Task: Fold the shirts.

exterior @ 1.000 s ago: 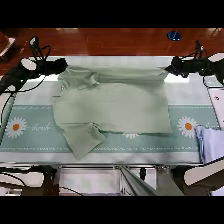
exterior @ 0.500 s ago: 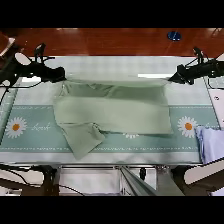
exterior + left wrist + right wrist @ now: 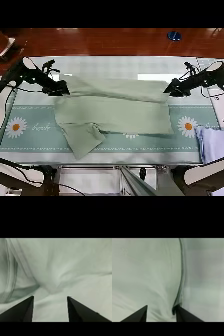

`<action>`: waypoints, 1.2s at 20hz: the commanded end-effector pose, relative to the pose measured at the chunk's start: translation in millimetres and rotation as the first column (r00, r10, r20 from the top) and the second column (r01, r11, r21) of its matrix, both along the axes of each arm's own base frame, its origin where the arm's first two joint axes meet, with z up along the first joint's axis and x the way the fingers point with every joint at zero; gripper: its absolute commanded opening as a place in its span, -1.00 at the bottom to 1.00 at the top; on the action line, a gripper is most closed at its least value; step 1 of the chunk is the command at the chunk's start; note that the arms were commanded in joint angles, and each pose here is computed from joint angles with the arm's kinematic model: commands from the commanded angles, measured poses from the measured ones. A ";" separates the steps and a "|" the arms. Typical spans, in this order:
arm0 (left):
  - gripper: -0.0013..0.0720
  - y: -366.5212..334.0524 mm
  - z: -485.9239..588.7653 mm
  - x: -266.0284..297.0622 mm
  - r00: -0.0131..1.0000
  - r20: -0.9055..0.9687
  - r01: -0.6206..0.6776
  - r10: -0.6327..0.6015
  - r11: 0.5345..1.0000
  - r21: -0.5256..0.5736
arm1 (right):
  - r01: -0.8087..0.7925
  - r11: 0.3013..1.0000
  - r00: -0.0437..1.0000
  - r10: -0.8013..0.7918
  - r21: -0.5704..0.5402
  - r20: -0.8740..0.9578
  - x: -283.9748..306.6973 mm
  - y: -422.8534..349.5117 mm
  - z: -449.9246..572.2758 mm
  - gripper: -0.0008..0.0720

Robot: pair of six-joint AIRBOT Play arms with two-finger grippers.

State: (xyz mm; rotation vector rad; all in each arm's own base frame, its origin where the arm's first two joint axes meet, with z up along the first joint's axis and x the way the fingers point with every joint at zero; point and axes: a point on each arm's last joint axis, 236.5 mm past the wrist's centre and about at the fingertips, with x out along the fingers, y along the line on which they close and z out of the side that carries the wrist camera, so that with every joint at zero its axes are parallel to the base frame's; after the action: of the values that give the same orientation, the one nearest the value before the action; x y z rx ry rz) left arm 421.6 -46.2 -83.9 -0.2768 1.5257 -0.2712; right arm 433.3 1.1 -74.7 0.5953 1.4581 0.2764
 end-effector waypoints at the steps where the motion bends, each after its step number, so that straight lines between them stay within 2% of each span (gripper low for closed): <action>1: 0.42 28.0 12.2 -40.1 0.990 -0.142 0.027 -0.018 0.997 0.066 | 0.036 0.999 0.999 -0.036 -0.012 -0.014 -14.1 -18.5 24.2 0.16; 5: 0.42 66.2 42.2 -80.1 0.994 -0.100 -0.039 0.047 0.996 0.080 | 0.161 0.972 0.986 -0.150 -0.169 0.075 -48.6 -79.1 71.3 0.16; 7: 0.42 75.7 33.8 -115.9 0.987 -0.086 -0.131 0.137 0.989 0.072 | 0.276 0.942 0.956 -0.250 -0.189 0.150 -73.8 -90.2 76.0 0.16; 10: 0.42 63.5 3.9 -183.2 0.950 -0.148 -0.278 0.276 0.960 0.008 | 0.378 0.914 0.915 -0.344 -0.150 0.212 -120.0 -67.1 59.0 0.16; 12: 0.42 53.3 -16.1 -226.2 0.908 -0.254 -0.347 0.332 0.938 -0.013 | 0.413 0.905 0.898 -0.385 -0.104 0.216 -146.9 -42.3 43.0 0.16; 14: 0.42 32.1 -24.0 -227.7 0.891 -0.269 -0.404 0.367 0.910 -0.096 | 0.432 0.900 0.888 -0.415 -0.050 0.199 -163.7 -21.9 30.8 0.16; 16: 0.42 0.8 -20.8 -211.9 0.908 -0.229 -0.400 0.350 0.886 -0.235 | 0.427 0.904 0.892 -0.417 -0.016 0.176 -171.3 -9.7 24.0 0.16; 17: 0.42 -6.4 -22.1 -207.1 0.916 -0.206 -0.391 0.345 0.884 -0.257 | 0.422 0.906 0.894 -0.415 -0.009 0.166 -173.8 -6.7 21.7 0.16; 24: 0.39 -43.9 -39.2 -194.5 0.962 -0.104 -0.272 0.254 0.935 -0.226 | 0.433 0.901 0.889 -0.423 -0.019 0.176 -172.5 -11.3 21.0 0.16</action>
State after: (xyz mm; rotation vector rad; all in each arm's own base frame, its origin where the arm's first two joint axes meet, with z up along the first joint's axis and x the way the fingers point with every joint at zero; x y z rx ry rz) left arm 218.7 -82.2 -111.2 -0.7644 1.5486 -0.2327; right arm 260.9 -7.8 -52.0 0.8112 1.1432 -0.0533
